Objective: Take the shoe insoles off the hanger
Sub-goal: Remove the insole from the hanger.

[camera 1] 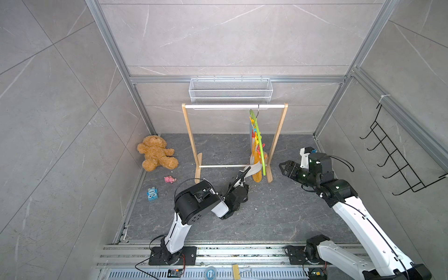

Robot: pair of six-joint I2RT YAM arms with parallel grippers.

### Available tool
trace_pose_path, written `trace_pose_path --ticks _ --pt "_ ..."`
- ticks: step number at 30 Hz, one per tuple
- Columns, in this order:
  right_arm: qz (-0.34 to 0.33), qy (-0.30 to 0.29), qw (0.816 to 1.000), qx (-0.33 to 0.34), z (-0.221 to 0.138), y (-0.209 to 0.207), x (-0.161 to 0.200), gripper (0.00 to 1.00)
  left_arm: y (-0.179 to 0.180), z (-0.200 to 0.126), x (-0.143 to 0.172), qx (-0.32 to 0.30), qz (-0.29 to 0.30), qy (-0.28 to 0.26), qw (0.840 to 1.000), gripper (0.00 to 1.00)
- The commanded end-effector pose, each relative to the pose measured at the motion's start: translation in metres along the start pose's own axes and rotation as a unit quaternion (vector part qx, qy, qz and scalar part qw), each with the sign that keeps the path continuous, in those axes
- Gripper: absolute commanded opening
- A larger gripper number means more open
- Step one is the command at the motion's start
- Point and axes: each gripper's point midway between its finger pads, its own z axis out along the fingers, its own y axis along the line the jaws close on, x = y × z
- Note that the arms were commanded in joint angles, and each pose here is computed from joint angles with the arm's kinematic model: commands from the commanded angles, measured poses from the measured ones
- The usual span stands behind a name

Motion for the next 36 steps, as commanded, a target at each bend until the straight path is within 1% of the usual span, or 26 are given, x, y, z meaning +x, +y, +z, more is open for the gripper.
trace_pose_path --ticks 1,4,8,11,16,19,21,25,29,33,36 --pt "0.016 -0.009 0.999 -0.032 -0.007 0.019 -0.013 0.82 0.012 -0.008 -0.035 -0.02 -0.021 -0.043 0.999 0.0" --pt "0.025 -0.007 0.998 -0.048 -0.007 0.027 -0.017 0.88 0.018 -0.014 -0.041 -0.026 -0.021 -0.048 0.998 0.0" --pt "0.035 -0.001 0.997 -0.075 -0.007 0.039 -0.019 0.89 0.026 -0.019 -0.049 -0.034 -0.022 -0.053 0.998 0.0" --pt "0.046 0.006 0.995 -0.094 -0.005 0.047 -0.019 0.86 0.031 -0.022 -0.055 -0.04 -0.023 -0.054 0.997 0.0" --pt "0.056 0.009 0.991 -0.118 -0.004 0.056 -0.022 0.78 0.044 -0.025 -0.059 -0.053 -0.031 -0.055 0.997 0.0" --pt "0.06 0.009 0.991 -0.122 -0.003 0.059 -0.024 0.77 0.052 -0.027 -0.064 -0.059 -0.038 -0.058 0.996 0.0" --pt "0.061 0.009 0.99 -0.128 -0.003 0.062 -0.025 0.79 0.055 -0.029 -0.069 -0.062 -0.041 -0.062 0.995 0.0" --pt "0.064 0.012 0.988 -0.138 -0.002 0.067 -0.027 0.86 0.061 -0.034 -0.082 -0.065 -0.044 -0.07 0.994 0.0" --pt "0.067 0.013 0.988 -0.141 -0.001 0.069 -0.029 0.87 0.063 -0.037 -0.093 -0.064 -0.043 -0.077 0.994 0.0" --pt "0.073 0.013 0.987 -0.14 0.003 0.068 -0.03 0.81 0.063 -0.04 -0.104 -0.061 -0.044 -0.084 0.994 0.0" --pt "0.082 0.013 0.988 -0.133 0.007 0.066 -0.031 0.74 0.063 -0.04 -0.107 -0.056 -0.044 -0.084 0.994 0.0"
